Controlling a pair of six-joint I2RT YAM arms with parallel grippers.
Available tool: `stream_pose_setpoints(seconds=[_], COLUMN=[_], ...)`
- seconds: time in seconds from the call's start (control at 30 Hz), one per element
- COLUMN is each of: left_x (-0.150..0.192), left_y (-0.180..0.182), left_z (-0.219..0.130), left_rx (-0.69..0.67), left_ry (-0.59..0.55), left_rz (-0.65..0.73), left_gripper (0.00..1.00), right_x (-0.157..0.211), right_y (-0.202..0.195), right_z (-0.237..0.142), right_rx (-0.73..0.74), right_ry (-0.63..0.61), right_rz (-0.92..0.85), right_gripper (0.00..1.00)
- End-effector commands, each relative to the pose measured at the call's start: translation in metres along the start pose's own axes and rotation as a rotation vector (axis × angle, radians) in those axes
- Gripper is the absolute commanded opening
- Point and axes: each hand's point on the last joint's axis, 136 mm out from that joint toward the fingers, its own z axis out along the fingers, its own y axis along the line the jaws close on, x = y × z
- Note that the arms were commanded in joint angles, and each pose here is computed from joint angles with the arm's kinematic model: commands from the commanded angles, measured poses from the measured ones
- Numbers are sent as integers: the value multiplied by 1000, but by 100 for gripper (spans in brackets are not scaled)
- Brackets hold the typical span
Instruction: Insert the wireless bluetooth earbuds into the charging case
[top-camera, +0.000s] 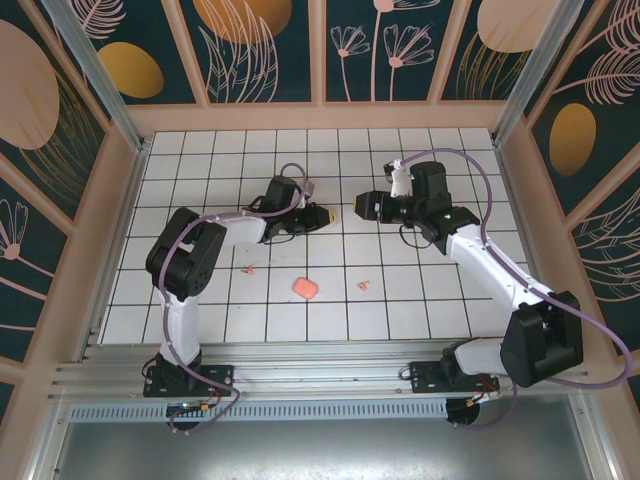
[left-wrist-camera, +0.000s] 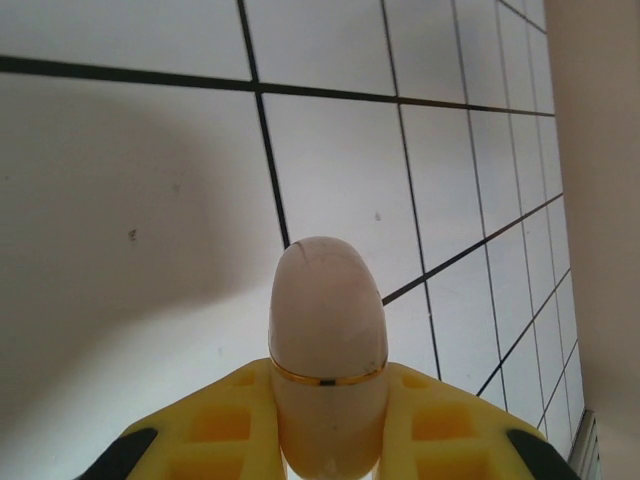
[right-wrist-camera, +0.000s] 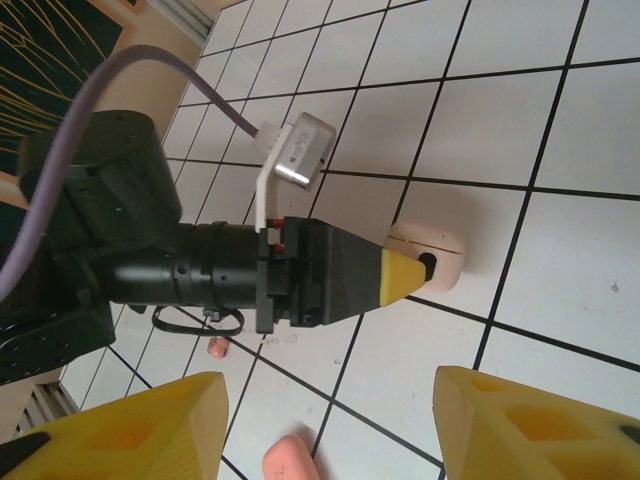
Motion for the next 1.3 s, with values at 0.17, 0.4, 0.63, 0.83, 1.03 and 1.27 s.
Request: stream_pose_setpoints(seconds=[0.17, 0.4, 0.63, 0.83, 1.03, 1.27], left_x=[3, 3, 1, -5, -8, 10], left_y=[8, 16, 22, 16, 10, 35], left_z=[7, 6, -3, -27, -67, -125], left_rx=[-57, -119, -186, -236, -279, -294], left_ry=[44, 49, 48, -2, -71, -166], left_rz=[-20, -8, 15, 49, 73, -11], left_gripper=[23, 35, 44, 47, 49, 51], right_x=[1, -3, -6, 4, 22, 71], right_y=[0, 0, 2, 8, 27, 50], right_z=[-6, -11, -17, -16, -7, 28], right_rx=[10, 29, 64, 105, 154, 210], right_ry=[-22, -38, -39, 12, 128, 363], right_rz=[1, 0, -10, -32, -124, -168], right_gripper=[57, 57, 57, 57, 58, 61])
